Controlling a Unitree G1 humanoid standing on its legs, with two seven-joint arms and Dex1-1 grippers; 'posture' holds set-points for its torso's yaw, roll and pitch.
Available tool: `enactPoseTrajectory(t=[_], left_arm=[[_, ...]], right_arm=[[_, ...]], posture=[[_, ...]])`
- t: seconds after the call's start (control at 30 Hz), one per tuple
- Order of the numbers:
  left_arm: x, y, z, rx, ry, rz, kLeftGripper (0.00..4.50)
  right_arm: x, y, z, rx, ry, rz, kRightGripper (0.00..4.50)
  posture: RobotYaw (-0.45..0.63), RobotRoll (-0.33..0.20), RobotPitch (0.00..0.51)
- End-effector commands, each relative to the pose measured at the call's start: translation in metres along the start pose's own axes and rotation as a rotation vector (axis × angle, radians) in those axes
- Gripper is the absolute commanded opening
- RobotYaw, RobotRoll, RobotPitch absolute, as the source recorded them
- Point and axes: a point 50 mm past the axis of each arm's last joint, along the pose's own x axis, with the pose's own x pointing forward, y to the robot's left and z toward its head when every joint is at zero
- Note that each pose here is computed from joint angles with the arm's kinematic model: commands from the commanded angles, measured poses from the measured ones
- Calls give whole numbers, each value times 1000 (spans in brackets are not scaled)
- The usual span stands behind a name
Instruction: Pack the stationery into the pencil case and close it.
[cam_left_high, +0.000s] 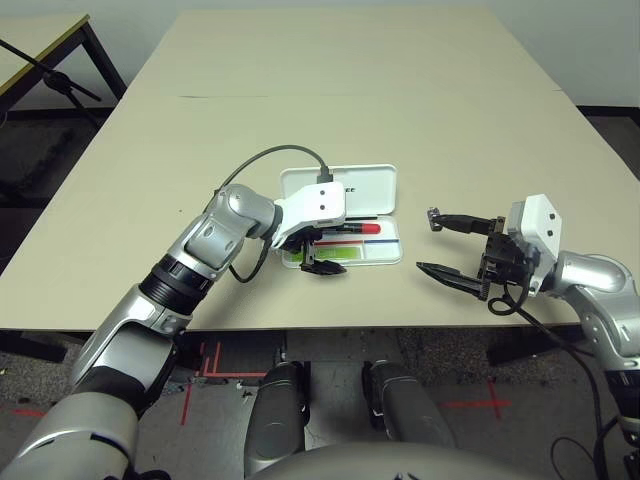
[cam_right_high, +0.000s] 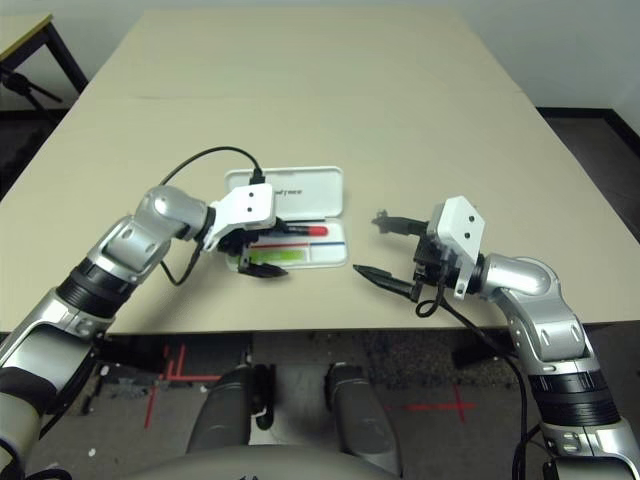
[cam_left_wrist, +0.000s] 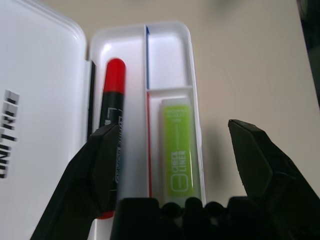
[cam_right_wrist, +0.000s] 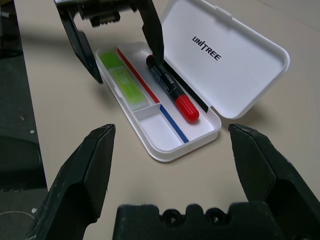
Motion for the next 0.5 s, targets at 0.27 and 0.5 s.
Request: enactPoseTrajectory(t=[0.27, 0.5], left_arm=[[-58, -18, -23, -45, -141, 113, 4469], [-84, -28, -61, -94, -99, 276, 4469]], right_arm=[[2, -3, -6, 34, 3, -60, 4500], [3, -17, -7, 64, -2, -203, 4500]], posture=[[-109, 0, 142], [-89, 0, 145]])
